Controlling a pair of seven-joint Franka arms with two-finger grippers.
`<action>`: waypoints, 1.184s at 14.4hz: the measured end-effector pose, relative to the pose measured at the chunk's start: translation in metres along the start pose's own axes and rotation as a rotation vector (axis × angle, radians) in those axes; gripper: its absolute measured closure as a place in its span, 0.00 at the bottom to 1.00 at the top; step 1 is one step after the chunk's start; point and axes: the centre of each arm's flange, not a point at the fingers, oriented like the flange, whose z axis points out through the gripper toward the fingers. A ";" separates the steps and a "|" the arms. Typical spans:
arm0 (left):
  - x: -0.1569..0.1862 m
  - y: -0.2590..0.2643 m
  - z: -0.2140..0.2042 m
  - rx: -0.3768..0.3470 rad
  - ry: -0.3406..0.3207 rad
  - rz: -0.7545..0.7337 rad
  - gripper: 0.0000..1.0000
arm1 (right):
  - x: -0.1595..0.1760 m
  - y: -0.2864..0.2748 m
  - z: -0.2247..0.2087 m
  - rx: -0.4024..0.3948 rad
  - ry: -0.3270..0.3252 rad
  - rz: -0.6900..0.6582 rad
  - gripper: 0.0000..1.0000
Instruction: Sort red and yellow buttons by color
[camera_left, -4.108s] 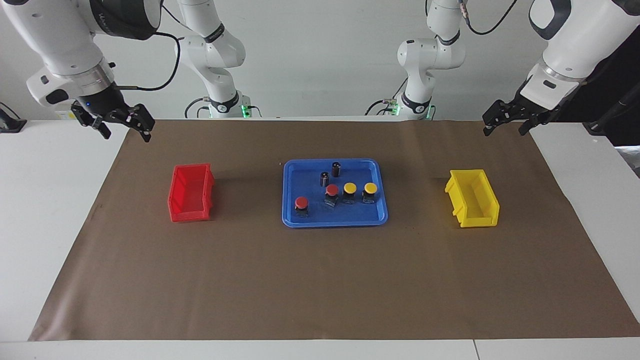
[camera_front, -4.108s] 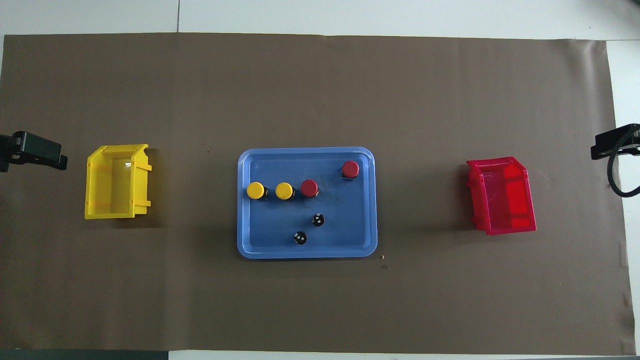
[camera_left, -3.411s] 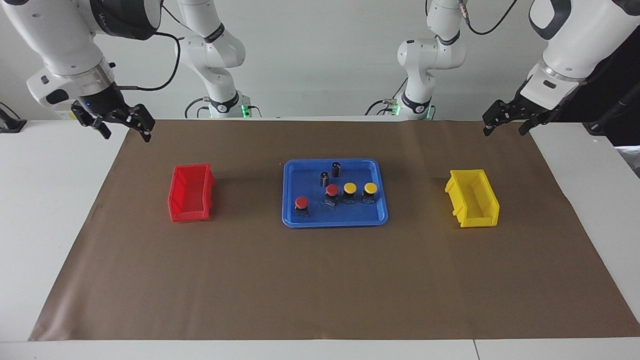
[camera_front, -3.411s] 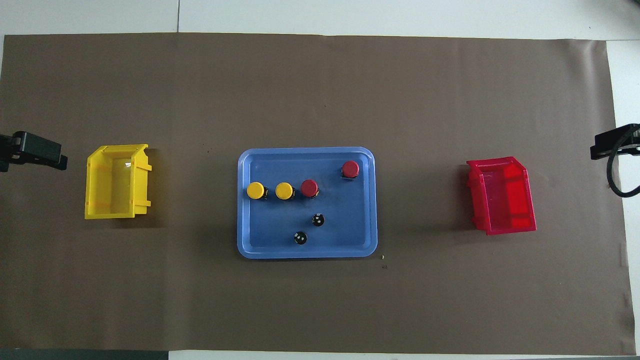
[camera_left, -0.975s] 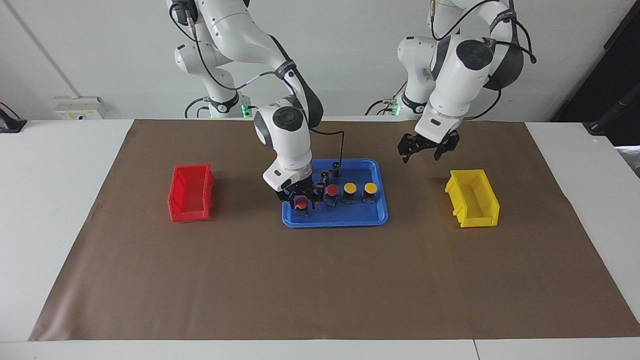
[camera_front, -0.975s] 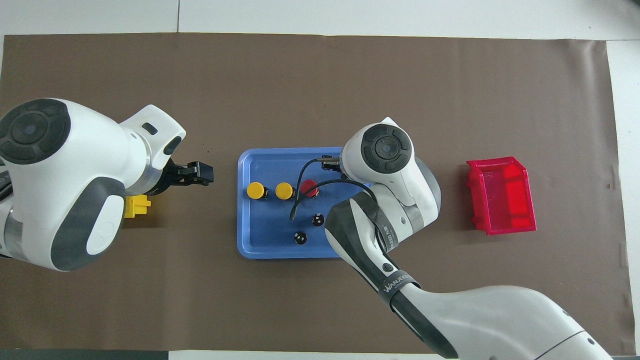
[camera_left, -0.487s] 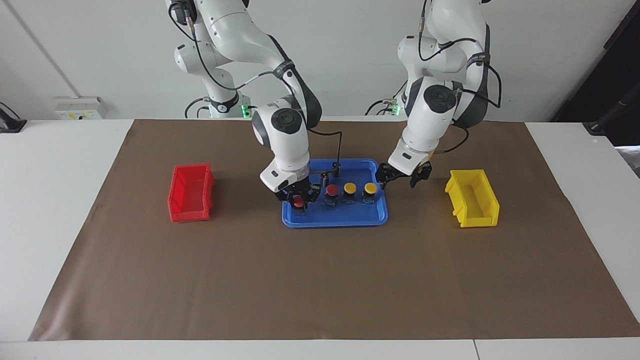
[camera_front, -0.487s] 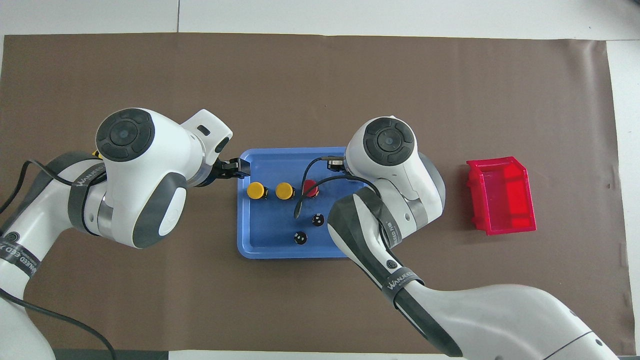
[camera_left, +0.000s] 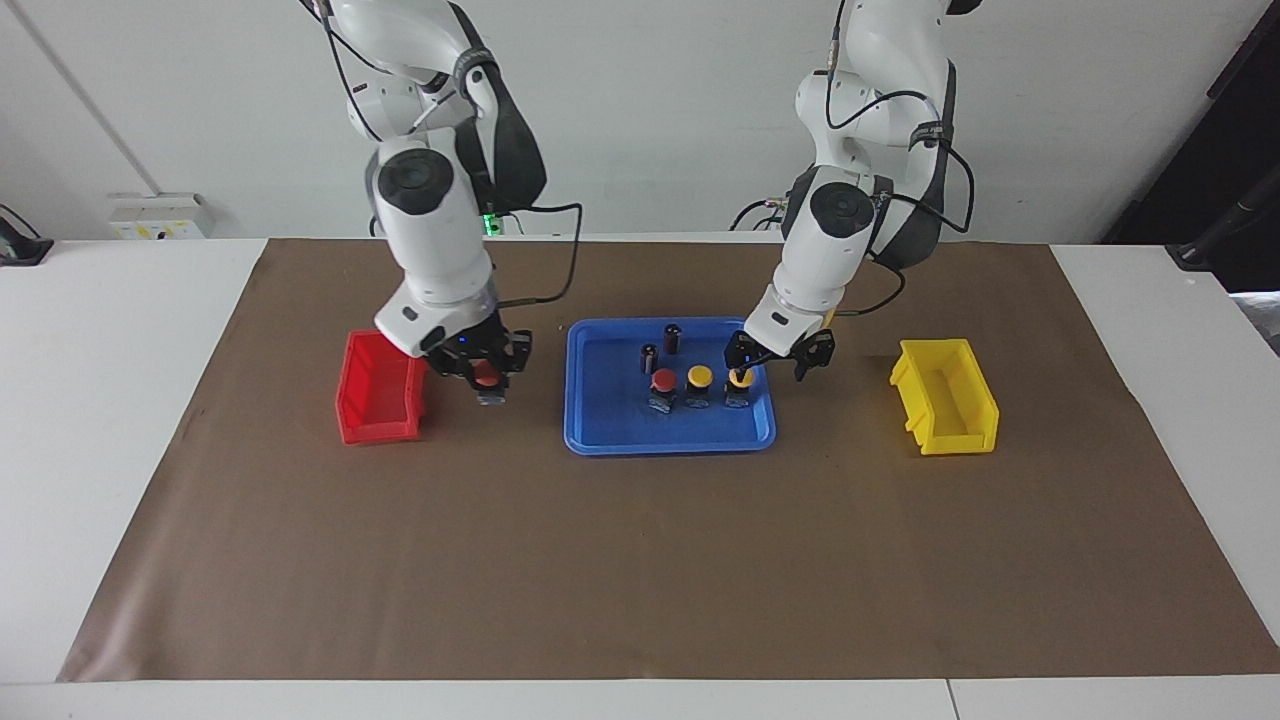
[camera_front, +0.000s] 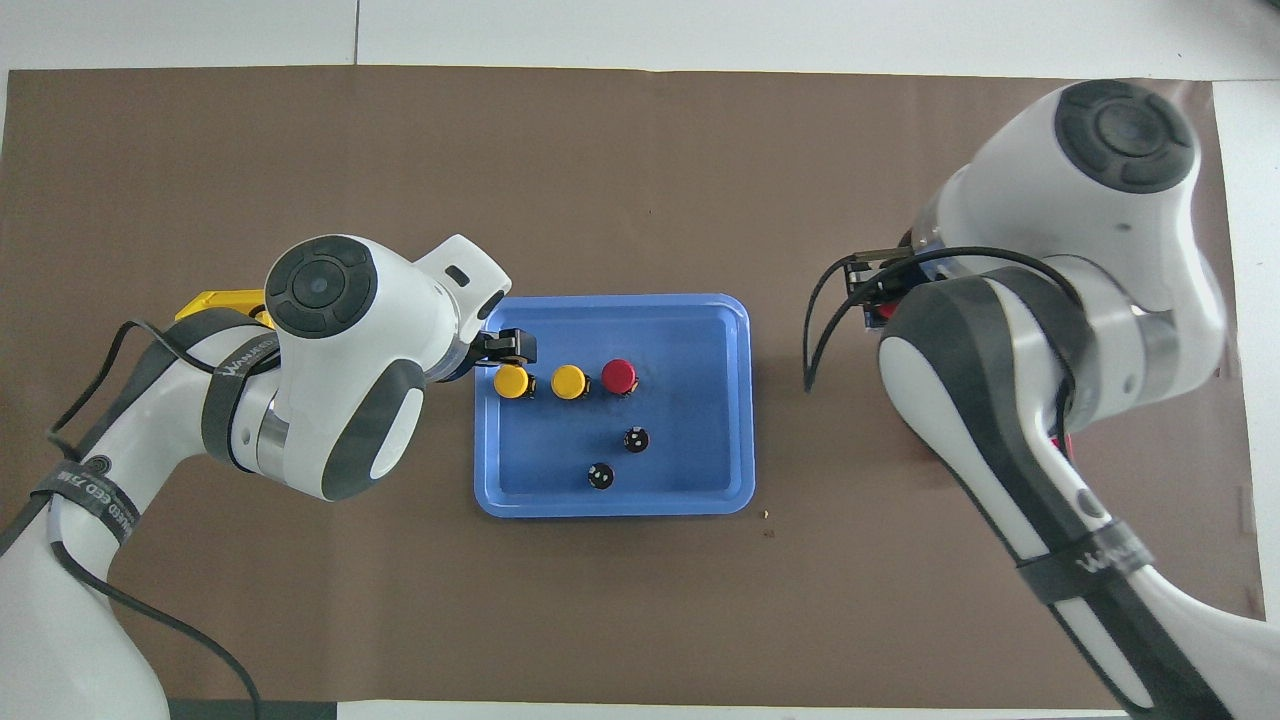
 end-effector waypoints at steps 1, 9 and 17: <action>0.000 0.002 0.002 0.000 -0.002 0.002 0.00 | -0.012 0.031 -0.001 0.012 -0.012 -0.024 0.59; -0.015 0.028 0.026 0.015 -0.034 0.030 0.00 | -0.076 0.121 0.077 0.051 -0.002 -0.084 0.59; -0.020 0.023 0.038 0.025 -0.052 0.026 0.12 | -0.098 0.124 0.122 0.044 0.012 -0.069 0.59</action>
